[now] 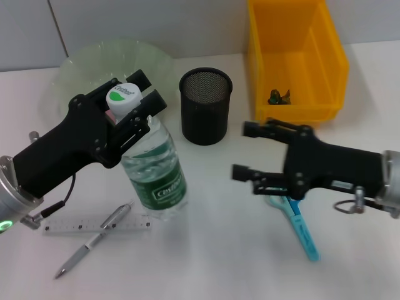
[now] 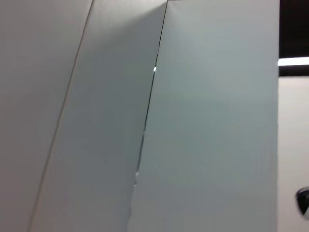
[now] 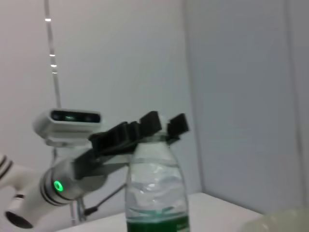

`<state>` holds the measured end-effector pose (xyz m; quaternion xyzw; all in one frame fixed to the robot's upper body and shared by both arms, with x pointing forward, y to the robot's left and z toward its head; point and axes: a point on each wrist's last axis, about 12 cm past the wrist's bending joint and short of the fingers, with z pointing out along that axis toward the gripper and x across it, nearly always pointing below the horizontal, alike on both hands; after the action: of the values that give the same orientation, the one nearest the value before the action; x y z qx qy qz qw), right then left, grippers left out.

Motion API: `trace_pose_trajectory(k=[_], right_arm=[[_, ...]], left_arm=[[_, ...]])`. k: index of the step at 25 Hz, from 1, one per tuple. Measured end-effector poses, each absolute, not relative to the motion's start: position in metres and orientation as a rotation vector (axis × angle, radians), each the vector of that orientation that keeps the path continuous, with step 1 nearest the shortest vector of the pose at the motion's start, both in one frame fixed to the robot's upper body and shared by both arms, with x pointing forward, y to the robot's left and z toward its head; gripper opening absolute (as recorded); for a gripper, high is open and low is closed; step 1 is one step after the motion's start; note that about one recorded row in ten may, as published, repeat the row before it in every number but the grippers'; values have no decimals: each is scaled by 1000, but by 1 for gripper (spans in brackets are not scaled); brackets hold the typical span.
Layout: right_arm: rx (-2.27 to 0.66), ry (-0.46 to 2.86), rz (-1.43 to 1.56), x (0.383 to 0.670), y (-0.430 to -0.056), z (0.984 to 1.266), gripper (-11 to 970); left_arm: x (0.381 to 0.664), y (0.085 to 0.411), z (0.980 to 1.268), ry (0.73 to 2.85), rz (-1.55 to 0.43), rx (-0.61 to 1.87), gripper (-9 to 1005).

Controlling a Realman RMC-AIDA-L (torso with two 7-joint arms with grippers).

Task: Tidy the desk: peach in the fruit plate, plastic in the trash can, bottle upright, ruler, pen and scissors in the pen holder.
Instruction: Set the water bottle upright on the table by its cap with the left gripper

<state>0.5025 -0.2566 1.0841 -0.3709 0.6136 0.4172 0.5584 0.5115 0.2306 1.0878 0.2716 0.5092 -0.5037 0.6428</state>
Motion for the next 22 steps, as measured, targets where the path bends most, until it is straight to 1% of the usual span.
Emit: trace_pose_trajectory(k=[2, 3, 4, 7, 8, 10, 13, 14, 17, 19, 22], right_arm=[[-836, 1490, 944, 493, -273, 1077, 834], [-836, 1490, 944, 493, -273, 1077, 834], [-825, 1507, 932, 489, -279, 1074, 834], [-776, 1558, 890, 478, -294, 1066, 834], [-776, 1558, 890, 478, -294, 1066, 834], [-762, 1581, 882, 473, -298, 1062, 834], [-757, 1594, 877, 472, -298, 1059, 834], [-756, 1601, 876, 471, -299, 1058, 834], [-752, 1607, 875, 471, -298, 1057, 834], [-748, 1612, 870, 473, -298, 1056, 834], [-747, 1613, 871, 474, -297, 1056, 834]], left_arm=[[512, 231, 1087, 1161, -1121, 627, 438], [512, 231, 1087, 1161, -1121, 627, 438], [518, 237, 1083, 1180, -993, 644, 438], [520, 239, 1081, 1187, -936, 644, 438], [520, 239, 1081, 1187, -936, 644, 438], [529, 245, 1077, 1192, -751, 644, 438], [530, 246, 1077, 1196, -730, 644, 438], [534, 246, 1075, 1209, -671, 646, 438], [539, 247, 1072, 1228, -620, 645, 438], [546, 247, 1066, 1276, -530, 641, 438], [548, 246, 1063, 1294, -505, 638, 438]])
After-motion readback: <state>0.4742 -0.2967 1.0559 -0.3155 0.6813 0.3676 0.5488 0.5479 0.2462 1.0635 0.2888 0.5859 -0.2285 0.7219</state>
